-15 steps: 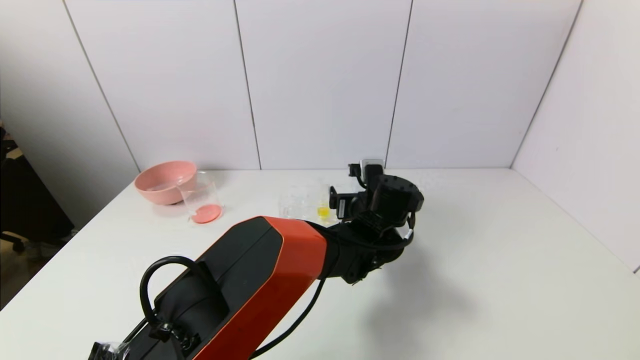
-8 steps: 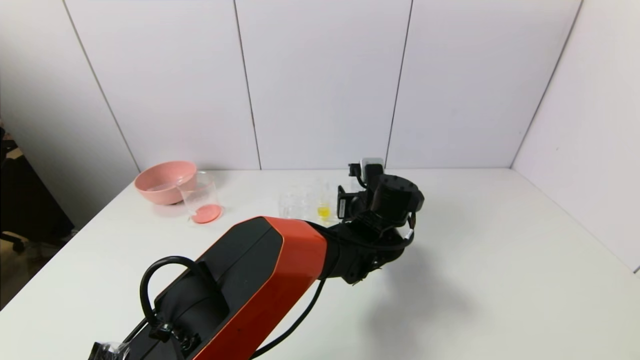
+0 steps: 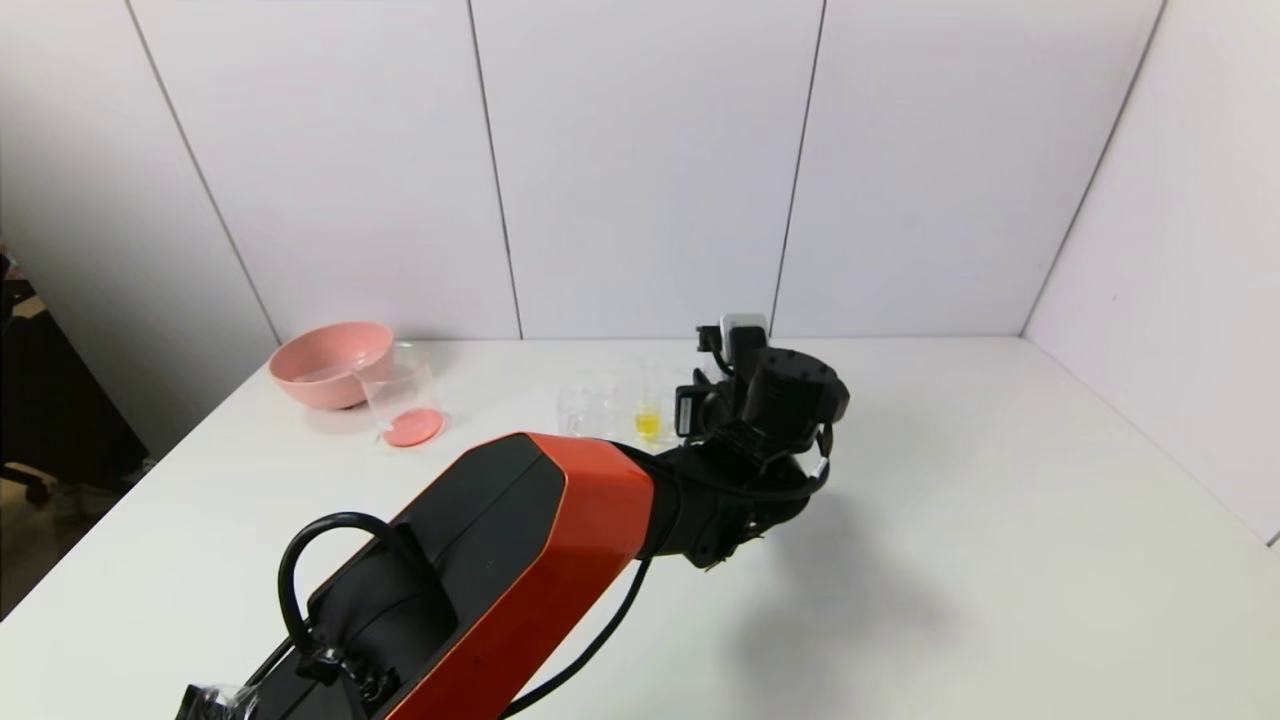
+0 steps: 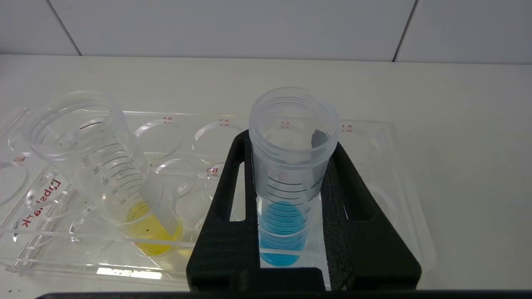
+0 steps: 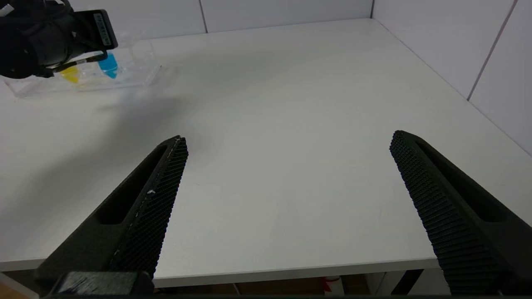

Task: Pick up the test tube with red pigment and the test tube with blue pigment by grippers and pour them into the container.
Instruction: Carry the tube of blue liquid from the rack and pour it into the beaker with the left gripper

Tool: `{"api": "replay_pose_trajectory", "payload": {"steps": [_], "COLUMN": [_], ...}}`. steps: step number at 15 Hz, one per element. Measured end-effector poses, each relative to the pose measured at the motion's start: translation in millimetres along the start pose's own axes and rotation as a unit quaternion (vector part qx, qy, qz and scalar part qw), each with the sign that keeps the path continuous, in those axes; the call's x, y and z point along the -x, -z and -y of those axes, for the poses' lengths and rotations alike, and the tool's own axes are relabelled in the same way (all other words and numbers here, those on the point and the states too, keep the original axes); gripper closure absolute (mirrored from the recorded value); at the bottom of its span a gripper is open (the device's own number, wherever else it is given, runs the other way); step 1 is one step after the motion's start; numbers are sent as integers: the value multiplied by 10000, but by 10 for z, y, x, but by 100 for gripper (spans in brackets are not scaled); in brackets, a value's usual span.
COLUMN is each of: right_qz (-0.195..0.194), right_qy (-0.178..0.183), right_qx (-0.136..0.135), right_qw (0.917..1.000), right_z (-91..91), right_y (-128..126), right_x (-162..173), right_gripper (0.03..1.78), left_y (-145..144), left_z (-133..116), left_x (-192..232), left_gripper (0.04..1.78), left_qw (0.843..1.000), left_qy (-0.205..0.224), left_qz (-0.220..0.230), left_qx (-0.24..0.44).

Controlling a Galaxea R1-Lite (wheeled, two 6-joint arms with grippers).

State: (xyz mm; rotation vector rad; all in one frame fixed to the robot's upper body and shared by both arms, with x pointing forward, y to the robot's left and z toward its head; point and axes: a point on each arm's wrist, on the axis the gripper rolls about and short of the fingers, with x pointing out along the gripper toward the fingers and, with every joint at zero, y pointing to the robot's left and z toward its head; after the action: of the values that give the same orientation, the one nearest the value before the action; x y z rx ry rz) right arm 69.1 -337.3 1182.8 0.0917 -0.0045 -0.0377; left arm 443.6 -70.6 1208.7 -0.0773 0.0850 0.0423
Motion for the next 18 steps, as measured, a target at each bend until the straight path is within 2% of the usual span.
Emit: {"api": "replay_pose_trajectory", "payload": {"steps": [4,13,18], "right_qz": [0,0,0], "right_qy": [4,2,4], "right_qx": [0,0,0], "right_qw": [10000,10000,10000], "right_z": [0,0,0], "right_y": [0,0,0], "right_x": [0,0,0], "right_gripper": [4,4,4], "left_y": [-48,-548,-608], "left_z": [-2,-48,-45], "left_x": [13,163,207], "left_gripper": [138,138,138], "left_qw": [10000,9989,9986], "left_qy": [-2,62,98], "left_qz": [31,307,332], "left_qx": [39,360,400]}}
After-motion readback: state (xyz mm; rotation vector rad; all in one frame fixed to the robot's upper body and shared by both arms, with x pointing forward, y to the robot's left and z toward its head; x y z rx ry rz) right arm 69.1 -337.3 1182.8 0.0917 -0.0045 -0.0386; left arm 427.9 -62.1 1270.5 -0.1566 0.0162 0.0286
